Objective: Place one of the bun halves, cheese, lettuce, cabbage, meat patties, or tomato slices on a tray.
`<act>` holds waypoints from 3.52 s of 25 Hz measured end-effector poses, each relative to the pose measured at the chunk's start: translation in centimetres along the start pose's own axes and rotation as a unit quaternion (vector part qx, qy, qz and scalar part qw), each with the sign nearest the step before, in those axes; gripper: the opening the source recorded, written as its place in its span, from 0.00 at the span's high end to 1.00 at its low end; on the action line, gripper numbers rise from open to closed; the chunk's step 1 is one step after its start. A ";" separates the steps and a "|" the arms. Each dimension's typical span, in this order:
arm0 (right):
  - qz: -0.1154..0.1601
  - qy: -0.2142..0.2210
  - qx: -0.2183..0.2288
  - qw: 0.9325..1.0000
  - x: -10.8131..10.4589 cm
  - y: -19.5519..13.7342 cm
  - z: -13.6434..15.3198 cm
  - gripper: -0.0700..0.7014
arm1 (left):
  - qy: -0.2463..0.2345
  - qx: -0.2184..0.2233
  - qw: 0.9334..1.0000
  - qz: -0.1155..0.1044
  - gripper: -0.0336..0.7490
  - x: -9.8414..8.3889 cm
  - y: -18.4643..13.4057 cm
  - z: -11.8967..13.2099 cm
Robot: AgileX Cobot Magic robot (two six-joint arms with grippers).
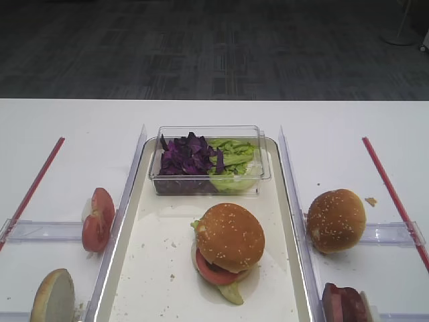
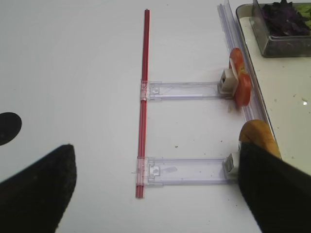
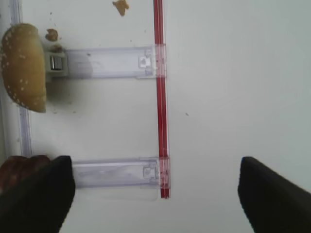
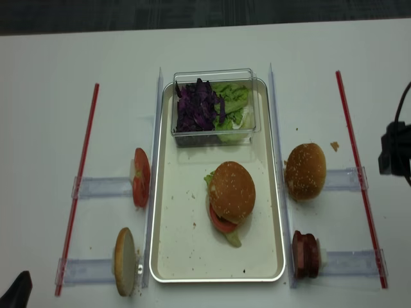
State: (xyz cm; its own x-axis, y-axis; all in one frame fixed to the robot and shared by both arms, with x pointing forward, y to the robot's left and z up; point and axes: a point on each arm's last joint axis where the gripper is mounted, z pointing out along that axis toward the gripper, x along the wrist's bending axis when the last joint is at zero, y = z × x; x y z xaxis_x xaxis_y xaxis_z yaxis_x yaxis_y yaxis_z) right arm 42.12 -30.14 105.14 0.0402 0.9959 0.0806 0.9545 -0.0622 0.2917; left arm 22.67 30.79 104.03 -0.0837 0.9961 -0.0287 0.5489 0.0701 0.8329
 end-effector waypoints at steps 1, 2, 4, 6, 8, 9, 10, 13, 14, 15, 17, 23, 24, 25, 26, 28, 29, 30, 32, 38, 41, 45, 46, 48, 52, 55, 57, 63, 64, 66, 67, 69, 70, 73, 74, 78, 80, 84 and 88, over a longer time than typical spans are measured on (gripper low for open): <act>-0.001 0.000 -0.004 1.000 0.0 -0.9 -0.1 0.01 | 0.000 0.000 1.000 0.000 0.17 0.0 0.0 0.0; -0.001 0.000 -0.007 1.000 0.0 -1.6 -0.1 0.01 | 0.000 0.000 1.000 0.000 0.17 0.0 0.0 0.0; -0.001 0.000 -0.012 1.000 0.0 -3.3 0.0 0.01 | 0.000 0.000 1.000 0.000 0.17 0.0 0.0 0.0; -0.002 0.000 -0.016 1.000 -0.1 -4.8 0.2 0.01 | 0.000 0.000 1.000 0.000 0.17 0.0 0.0 0.0; -0.003 0.000 -0.025 1.000 -0.1 -6.3 0.3 0.01 | 0.000 0.000 1.000 0.000 0.17 0.0 0.0 0.0; -0.004 0.000 -0.032 0.999 -0.1 -6.9 0.2 0.01 | 0.000 0.000 1.000 0.000 0.17 0.0 0.0 0.0; -0.005 0.000 -0.036 0.999 -0.1 -7.5 0.3 0.01 | 0.000 0.000 1.000 0.000 0.17 0.0 0.0 0.0; -0.012 -0.003 -0.061 0.998 -0.1 -9.1 0.1 0.01 | 0.000 0.000 1.000 0.000 0.17 0.0 0.0 0.0; -0.014 -0.005 -0.070 0.997 -0.2 -9.5 0.0 0.01 | 0.000 0.000 1.000 0.000 0.17 0.0 0.0 0.0; -0.015 -0.005 -0.081 0.997 -0.1 -9.8 -0.3 0.01 | 0.000 0.000 1.000 0.000 0.17 0.0 0.0 0.0; -0.017 -0.005 -0.093 0.996 -0.1 -10.4 -0.6 0.01 | 0.000 0.000 1.000 0.000 0.17 0.0 0.0 0.0; -0.017 -0.005 -0.135 0.991 -0.1 -11.7 -1.6 0.01 | 0.000 0.000 1.000 0.000 0.17 0.0 0.0 0.0; -0.018 -0.005 -0.145 0.989 0.0 -11.9 -1.8 0.01 | 0.000 0.000 1.000 0.000 0.17 0.0 0.0 0.0; -0.018 -0.002 -0.157 0.987 0.0 -12.2 -2.1 0.01 | 0.000 0.000 1.000 0.000 0.17 0.0 0.0 0.0; -0.020 -0.002 -0.171 0.985 0.1 -12.6 -2.3 0.01 | 0.000 0.000 1.000 0.000 0.17 0.0 0.0 0.0; -0.023 -0.002 -0.195 0.981 0.1 -13.2 -2.8 0.01 | 0.000 0.000 1.000 0.000 0.17 0.0 0.0 0.0; -0.024 -0.002 -0.208 0.978 0.1 -13.6 -3.0 0.01 | 0.000 0.000 1.000 0.000 0.17 0.0 0.0 0.0; -0.024 -0.003 -0.220 0.975 0.1 -13.9 -3.2 0.01 | 0.000 0.000 1.000 0.000 0.17 0.0 0.0 0.0; -0.025 -0.002 -0.240 0.970 0.1 -14.5 -3.5 0.01 | 0.000 0.000 1.000 0.000 0.17 0.0 0.0 0.0; -0.031 -0.002 -0.301 0.953 0.2 -16.3 -4.4 0.01 | 0.000 0.000 1.000 0.000 0.17 0.0 0.0 0.0; -0.036 -0.003 -0.333 0.942 0.2 -17.3 -4.7 0.01 | 0.000 0.000 1.000 0.000 0.17 0.0 0.0 0.0; -0.043 -0.004 -0.361 0.932 0.3 -18.3 -5.0 0.01 | 0.000 0.000 1.000 0.000 0.17 0.0 0.0 0.0; -0.044 -0.003 -0.365 0.930 0.3 -18.4 -5.0 0.01 | 0.000 0.000 1.000 0.000 0.17 0.0 0.0 0.0; -0.046 -0.004 -0.366 0.930 0.3 -18.4 -5.0 0.01 | 0.000 0.000 1.000 0.000 0.17 0.0 0.0 0.0; -0.051 -0.002 -0.366 0.929 0.3 -18.5 -5.0 0.01 | 0.000 0.000 1.000 0.000 0.17 0.0 0.0 0.0; -0.049 -0.001 -0.365 0.930 0.4 -18.5 -4.9 0.01 | 0.000 0.000 1.000 0.000 0.17 0.0 0.0 0.0; -0.048 0.000 -0.362 0.931 0.3 -18.5 -4.8 0.01 | 0.000 0.000 1.000 0.000 0.17 0.0 0.0 0.0; -0.047 0.000 -0.360 0.932 0.3 -18.5 -4.7 0.01 | 0.000 0.000 1.000 0.000 0.17 0.0 0.0 0.0; -0.047 0.000 -0.360 0.932 0.3 -18.5 -4.7 0.01 | 0.000 0.000 1.000 0.000 0.17 0.0 0.0 0.0; -0.046 0.001 -0.360 0.932 0.3 -18.5 -4.7 0.01 | 0.000 0.000 1.000 0.000 0.17 0.0 0.0 0.0; -0.045 0.001 -0.360 0.932 0.3 -18.5 -4.7 0.01 | 0.000 0.000 1.000 0.000 0.17 0.0 0.0 0.0; -0.045 0.001 -0.359 0.932 0.3 -18.5 -4.7 0.01 | 0.000 0.000 1.000 0.000 0.17 0.0 0.0 0.0; -0.044 0.001 -0.359 0.932 0.3 -18.5 -4.7 0.01 | 0.000 0.000 1.000 0.000 0.17 0.0 0.0 0.0; -0.044 0.001 -0.359 0.932 0.3 -18.5 -4.7 0.01 | 0.000 0.000 1.000 0.000 0.17 0.0 0.0 0.0; -0.044 0.001 -0.359 0.932 0.3 -18.5 -4.7 0.01 | 0.000 0.000 1.000 0.000 0.17 0.0 0.0 0.0; -0.041 0.002 -0.357 0.933 0.3 -18.5 -4.6 0.01 | 0.000 0.000 1.000 0.000 0.17 0.0 0.0 0.0; -0.039 0.002 -0.357 0.933 0.3 -18.5 -4.6 0.01 | 0.000 0.000 1.000 0.000 0.17 0.0 0.0 0.0; -0.037 0.003 -0.357 0.933 0.3 -18.5 -4.6 0.01 | 0.000 0.000 1.000 0.000 0.17 0.0 0.0 0.0; -0.037 0.003 -0.357 0.933 0.3 -18.5 -4.6 0.01 | 0.000 0.000 1.000 0.000 0.17 0.0 0.0 0.0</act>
State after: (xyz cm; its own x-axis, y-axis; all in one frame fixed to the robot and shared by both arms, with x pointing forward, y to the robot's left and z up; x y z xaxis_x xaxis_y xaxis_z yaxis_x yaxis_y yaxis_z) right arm 23.10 -28.98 104.19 -0.0216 0.9990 0.0404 0.5145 -0.0235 0.8572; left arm 22.67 30.79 104.03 -0.0837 0.9961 -0.0287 0.5489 0.0701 0.8329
